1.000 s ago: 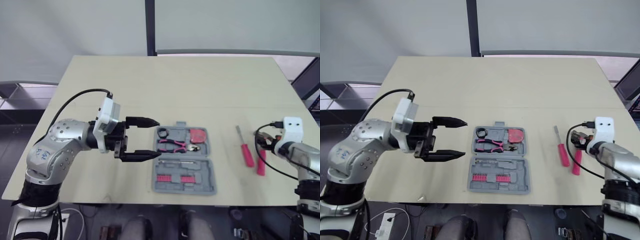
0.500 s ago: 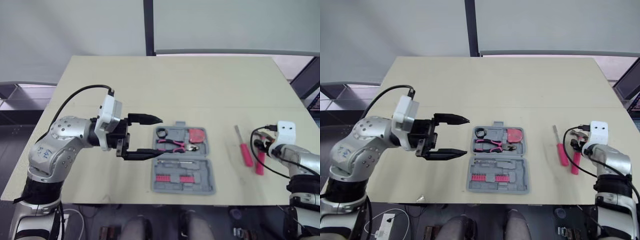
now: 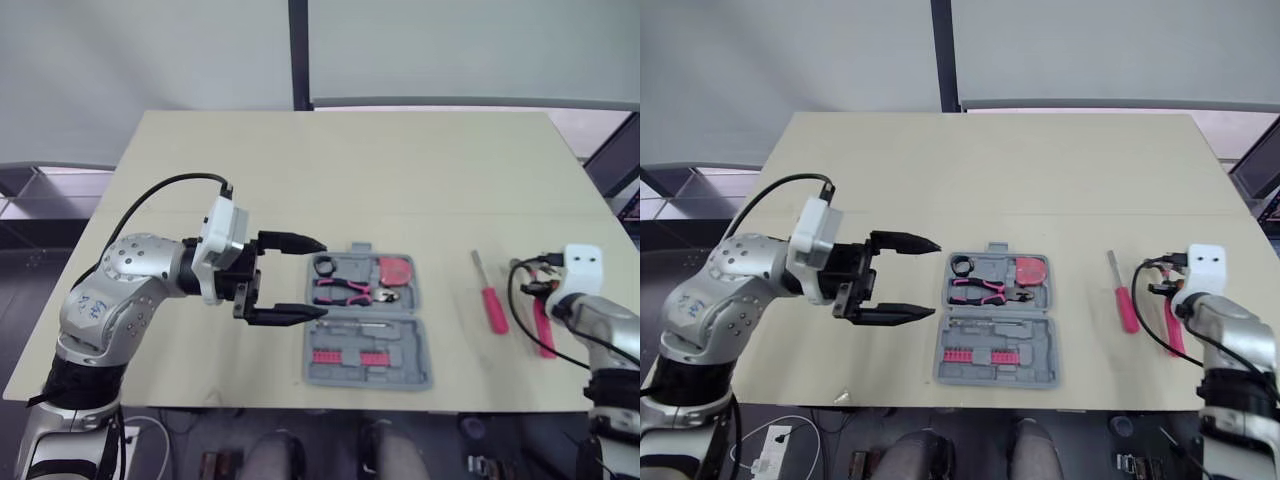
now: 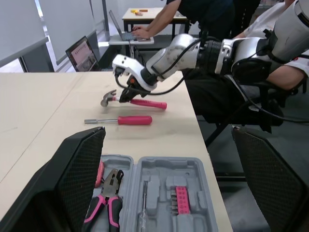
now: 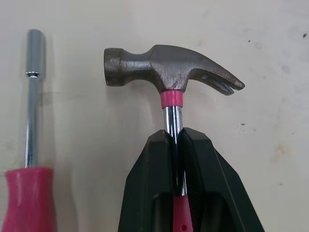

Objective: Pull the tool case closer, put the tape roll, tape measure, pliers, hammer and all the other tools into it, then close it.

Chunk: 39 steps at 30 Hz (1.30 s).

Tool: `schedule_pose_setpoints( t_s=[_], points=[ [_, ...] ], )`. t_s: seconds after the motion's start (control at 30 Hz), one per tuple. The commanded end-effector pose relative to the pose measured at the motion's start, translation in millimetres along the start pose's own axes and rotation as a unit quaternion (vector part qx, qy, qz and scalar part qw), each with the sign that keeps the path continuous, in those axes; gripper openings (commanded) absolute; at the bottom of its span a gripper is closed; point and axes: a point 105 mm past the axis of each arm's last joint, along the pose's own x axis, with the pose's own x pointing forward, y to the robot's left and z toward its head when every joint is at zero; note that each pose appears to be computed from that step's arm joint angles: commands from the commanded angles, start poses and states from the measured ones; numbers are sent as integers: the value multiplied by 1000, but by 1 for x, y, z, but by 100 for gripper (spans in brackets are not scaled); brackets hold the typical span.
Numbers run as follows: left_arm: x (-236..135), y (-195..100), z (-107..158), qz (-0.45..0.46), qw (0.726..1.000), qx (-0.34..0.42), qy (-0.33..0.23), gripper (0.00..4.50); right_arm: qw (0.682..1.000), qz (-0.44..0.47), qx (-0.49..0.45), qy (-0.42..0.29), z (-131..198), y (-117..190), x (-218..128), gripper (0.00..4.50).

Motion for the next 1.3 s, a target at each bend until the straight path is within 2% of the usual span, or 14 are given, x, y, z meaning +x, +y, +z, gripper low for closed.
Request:
schedule_pose_setpoints(
  t_s=[0.03,0.2,0.33,0.53,0.67,0.8,0.97,1.1,1.2,1.3],
  points=[
    [-15,-5,-10,-7,999,9,35,450,996,72,-21,-54,35,29,-46,2],
    [-21,-23,-27,-51,996,2,75,450,991,130,-17,-2,-1,74,-82,2],
    [-14,-28,-33,-68,995,9,75,450,990,137,13,25,-27,103,-84,2],
    [-12,-26,-35,-72,994,14,76,450,996,71,-42,33,-44,106,-65,2],
    [-11,-21,-35,-67,995,18,77,450,994,93,-19,47,-57,120,-56,2],
    [-11,-20,-36,-62,995,21,81,450,995,85,-12,50,-62,119,-49,2],
    [-11,-17,-34,-46,996,28,78,450,993,108,-33,34,-45,117,-59,228],
    [-12,-18,-34,-39,996,31,77,450,965,223,-137,21,-16,119,-88,429],
    [-11,-19,-34,-34,996,31,75,450,917,312,-247,20,0,113,-105,440],
    [-10,-18,-35,-30,996,31,74,450,856,350,-379,25,3,106,-104,440]
  ],
)
